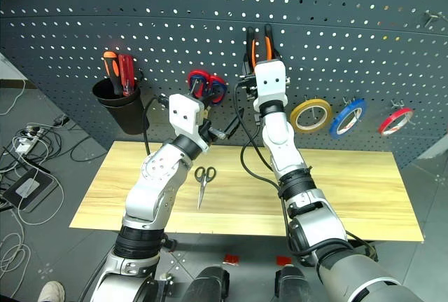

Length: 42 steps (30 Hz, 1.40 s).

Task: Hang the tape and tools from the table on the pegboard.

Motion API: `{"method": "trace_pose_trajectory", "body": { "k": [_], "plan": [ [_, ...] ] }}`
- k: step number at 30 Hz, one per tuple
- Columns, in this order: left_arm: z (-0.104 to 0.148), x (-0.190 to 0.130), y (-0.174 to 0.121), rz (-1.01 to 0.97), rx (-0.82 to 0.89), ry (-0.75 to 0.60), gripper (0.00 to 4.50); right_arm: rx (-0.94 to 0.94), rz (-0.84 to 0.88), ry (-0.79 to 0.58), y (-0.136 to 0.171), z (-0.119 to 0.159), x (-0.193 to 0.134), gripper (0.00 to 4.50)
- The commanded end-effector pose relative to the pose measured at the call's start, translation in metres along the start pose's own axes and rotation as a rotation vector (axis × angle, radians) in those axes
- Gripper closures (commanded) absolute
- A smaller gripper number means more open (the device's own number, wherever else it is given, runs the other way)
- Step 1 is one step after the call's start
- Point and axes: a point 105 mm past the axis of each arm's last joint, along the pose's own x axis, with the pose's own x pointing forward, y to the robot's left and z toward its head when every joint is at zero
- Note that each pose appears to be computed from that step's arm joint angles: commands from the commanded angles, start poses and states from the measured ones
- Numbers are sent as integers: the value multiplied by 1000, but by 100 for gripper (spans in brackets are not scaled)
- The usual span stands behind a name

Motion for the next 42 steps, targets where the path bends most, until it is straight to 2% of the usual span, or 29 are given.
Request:
{"method": "trace_pose_trajectory", "body": {
  "k": [1,2,11,20,24,29,34,42],
  "plan": [
    [12,1,-1,-1,13,-44,0,1,-23,-80,-7,22,9,14],
    [12,2,-1,-1,13,-45,0,3,-22,-80,-7,22,9,2],
    [12,3,0,4,10,-45,0,26,-13,-85,-11,24,7,2],
    [6,-10,-6,-13,0,-18,0,108,220,-39,-8,37,-28,2],
    [-2,-16,-11,-31,-9,20,0,165,383,15,10,39,-52,2],
    [-20,-20,-15,-46,21,109,0,159,517,144,14,18,-79,2],
    [-42,-30,-1,62,20,244,0,140,686,242,10,3,-110,2],
    [-76,-57,16,196,3,472,0,168,843,283,13,8,-137,2]
  ]
}}
